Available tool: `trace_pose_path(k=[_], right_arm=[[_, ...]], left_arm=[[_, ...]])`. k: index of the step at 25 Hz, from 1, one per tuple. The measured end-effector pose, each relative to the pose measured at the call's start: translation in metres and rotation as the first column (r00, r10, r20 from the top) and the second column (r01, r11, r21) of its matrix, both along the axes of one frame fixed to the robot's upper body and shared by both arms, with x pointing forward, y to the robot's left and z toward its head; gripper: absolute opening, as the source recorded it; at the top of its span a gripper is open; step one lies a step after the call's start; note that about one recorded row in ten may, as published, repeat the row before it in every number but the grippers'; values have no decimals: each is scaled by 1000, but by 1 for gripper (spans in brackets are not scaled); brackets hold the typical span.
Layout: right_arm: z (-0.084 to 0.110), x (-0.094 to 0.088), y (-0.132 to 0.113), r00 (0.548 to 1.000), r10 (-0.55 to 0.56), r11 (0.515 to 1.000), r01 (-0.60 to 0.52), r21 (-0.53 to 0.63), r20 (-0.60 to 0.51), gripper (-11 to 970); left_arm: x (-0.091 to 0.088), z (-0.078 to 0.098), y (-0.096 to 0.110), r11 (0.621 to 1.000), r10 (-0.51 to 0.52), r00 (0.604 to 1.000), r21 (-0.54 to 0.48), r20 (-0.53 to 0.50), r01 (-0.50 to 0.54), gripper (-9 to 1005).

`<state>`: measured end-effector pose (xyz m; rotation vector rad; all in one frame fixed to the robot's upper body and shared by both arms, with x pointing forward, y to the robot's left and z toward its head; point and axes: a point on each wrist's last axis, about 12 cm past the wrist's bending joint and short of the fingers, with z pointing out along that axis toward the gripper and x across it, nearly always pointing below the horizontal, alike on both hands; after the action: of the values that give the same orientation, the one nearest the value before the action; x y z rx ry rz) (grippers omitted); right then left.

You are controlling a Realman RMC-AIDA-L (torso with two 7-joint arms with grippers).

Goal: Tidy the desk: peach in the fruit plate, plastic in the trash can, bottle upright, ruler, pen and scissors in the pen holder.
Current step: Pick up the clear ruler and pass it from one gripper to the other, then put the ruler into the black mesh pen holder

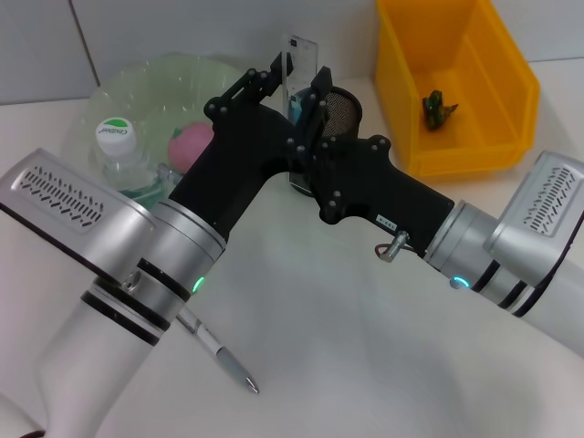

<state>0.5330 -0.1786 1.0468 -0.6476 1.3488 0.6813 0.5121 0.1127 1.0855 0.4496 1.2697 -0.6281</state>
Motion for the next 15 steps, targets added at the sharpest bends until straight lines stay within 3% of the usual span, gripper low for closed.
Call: trace_pose_path(k=[14,15], right_arm=[[0,0,-1,1000,-2,1000,2,7,-8,6],[0,0,-1,1000,-2,1000,2,7,-8,6]], left_arm=[[0,1,-2,1000,-20,1000,-12,-9,20,403],[0,1,-2,1000,-20,1000,-13,-8,20,440]])
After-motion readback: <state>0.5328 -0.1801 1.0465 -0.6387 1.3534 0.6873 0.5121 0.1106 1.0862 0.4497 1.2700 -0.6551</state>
